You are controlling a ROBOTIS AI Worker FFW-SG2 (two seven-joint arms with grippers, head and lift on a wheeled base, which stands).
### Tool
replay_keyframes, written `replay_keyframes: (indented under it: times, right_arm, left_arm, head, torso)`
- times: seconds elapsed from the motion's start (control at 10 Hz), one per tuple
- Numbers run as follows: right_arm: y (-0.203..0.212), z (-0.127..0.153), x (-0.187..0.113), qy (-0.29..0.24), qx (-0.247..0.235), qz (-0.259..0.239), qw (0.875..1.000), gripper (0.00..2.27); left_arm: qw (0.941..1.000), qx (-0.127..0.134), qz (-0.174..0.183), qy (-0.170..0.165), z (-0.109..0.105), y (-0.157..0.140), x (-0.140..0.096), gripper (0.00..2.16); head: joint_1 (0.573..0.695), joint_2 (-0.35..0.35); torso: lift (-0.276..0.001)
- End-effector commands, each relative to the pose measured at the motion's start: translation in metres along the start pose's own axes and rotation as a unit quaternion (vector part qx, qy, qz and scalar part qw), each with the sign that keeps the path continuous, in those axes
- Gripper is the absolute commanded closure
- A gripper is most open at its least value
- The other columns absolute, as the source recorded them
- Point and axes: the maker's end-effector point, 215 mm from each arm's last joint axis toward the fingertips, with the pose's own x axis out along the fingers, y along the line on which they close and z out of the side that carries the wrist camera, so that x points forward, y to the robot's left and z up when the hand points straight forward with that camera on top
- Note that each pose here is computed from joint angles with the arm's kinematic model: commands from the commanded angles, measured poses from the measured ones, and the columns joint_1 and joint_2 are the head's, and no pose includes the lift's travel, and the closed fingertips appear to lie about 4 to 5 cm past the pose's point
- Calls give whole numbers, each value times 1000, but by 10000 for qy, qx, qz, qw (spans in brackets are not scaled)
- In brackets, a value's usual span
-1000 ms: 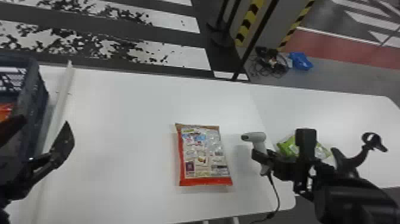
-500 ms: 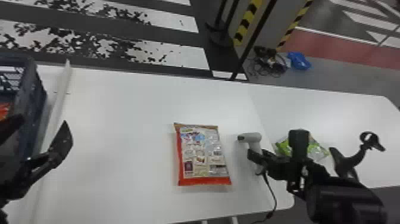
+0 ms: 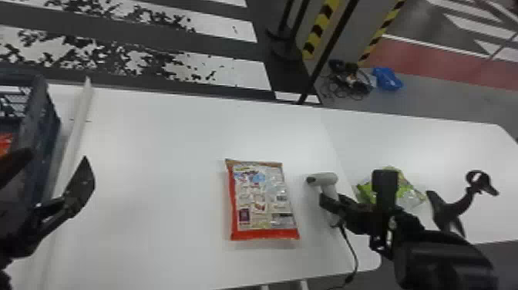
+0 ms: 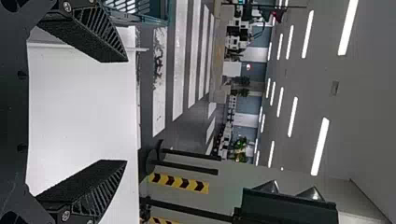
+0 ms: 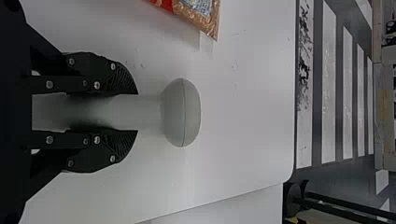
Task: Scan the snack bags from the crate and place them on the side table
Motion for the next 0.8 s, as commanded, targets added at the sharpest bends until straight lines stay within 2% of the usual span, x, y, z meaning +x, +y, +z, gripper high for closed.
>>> replay_keyframes:
  times: [0.0, 0.2, 0.3, 0.5, 0.7]
  right_arm:
    - [2, 1, 0, -18, 5, 15, 10000, 896]
    - [-1, 1, -1, -23, 7, -11, 10000, 188]
    - [-3, 4, -5, -81, 29, -44, 10000, 76]
    - [-4, 17, -28, -332, 145, -65, 9993, 76]
    - [16, 21, -50, -380, 619, 432, 9964, 76]
  left_arm:
    - [10000, 2, 14, 5, 0, 1, 0, 100]
    - [10000, -5, 10, 3, 0, 1, 0, 100]
    - [10000, -5, 10, 3, 0, 1, 0, 100]
    - [10000, -5, 10, 3, 0, 1, 0, 100]
    - [10000, -10, 12, -6, 0, 1, 0, 100]
  head:
    - [695, -330]
    - [695, -327]
    - [695, -328]
    - [695, -336]
    - [695, -335]
  torso:
    - [-95]
    - [-95]
    - [-95]
    - [-95]
    - [-95]
